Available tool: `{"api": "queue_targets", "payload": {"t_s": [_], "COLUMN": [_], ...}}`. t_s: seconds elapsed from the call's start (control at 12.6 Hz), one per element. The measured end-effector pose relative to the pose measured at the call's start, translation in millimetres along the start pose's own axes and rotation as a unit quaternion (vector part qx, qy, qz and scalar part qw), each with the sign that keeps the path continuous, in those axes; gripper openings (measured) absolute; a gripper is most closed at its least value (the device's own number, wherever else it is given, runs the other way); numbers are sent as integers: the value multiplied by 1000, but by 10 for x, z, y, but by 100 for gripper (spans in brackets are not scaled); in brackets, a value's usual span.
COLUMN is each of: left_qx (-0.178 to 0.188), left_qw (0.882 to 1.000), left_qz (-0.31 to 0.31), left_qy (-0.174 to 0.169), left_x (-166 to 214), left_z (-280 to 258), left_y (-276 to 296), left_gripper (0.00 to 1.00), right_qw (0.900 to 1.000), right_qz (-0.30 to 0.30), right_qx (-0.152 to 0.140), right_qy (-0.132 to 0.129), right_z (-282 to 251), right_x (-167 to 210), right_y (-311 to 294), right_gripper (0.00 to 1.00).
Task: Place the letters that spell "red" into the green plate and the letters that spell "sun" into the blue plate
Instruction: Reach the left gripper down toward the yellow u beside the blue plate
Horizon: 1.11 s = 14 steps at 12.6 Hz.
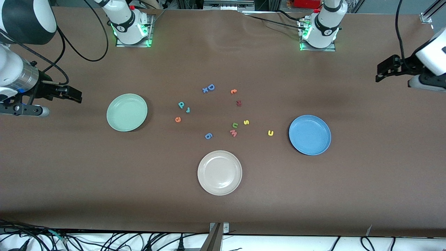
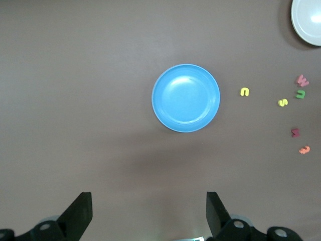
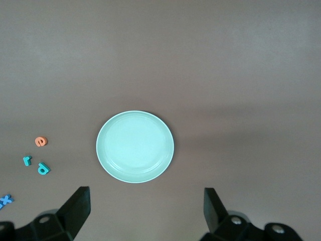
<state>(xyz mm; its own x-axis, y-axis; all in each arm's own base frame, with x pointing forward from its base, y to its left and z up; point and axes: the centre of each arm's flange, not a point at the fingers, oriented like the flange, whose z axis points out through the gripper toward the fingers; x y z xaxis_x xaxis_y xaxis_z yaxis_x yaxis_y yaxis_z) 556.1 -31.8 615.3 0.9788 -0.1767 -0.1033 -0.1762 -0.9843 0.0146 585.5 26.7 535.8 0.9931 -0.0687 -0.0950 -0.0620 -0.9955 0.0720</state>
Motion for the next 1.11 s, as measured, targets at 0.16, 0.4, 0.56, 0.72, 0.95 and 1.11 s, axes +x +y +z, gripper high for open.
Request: {"api": "queue_targets", "payload": {"t_s": [0.16, 0.4, 0.56, 0.72, 0.95, 1.11], "left_qx": [-1, -2, -1, 3, 8, 10], "left_qw": [1000, 999, 998, 998, 999, 999], "left_qz": [15, 34, 46, 40, 21, 9], "left_qy": [-19, -40, -46, -49, -46, -41], "left_x": [140, 355, 524, 671, 865, 953], "left_z": [199, 513, 739, 958, 1285, 1439], "left_y": [162, 364, 589, 840, 1235, 1408], "left_gripper": [100, 100, 100, 100, 100, 100], "right_qw": [1000, 1000, 1000, 1000, 1000, 1000], "right_qz": [0, 0, 0, 0, 0, 0], "right_qx": [0, 0, 0, 0, 0, 0], "right_qy": [0, 0, 0, 0, 0, 0], "right_z": [0, 0, 0, 0, 0, 0], "right_x": [0, 0, 0, 0, -1, -1], "right_y": [0, -1, -1, -2, -2, -2], "right_gripper": [100, 100, 100, 100, 100, 100]}}
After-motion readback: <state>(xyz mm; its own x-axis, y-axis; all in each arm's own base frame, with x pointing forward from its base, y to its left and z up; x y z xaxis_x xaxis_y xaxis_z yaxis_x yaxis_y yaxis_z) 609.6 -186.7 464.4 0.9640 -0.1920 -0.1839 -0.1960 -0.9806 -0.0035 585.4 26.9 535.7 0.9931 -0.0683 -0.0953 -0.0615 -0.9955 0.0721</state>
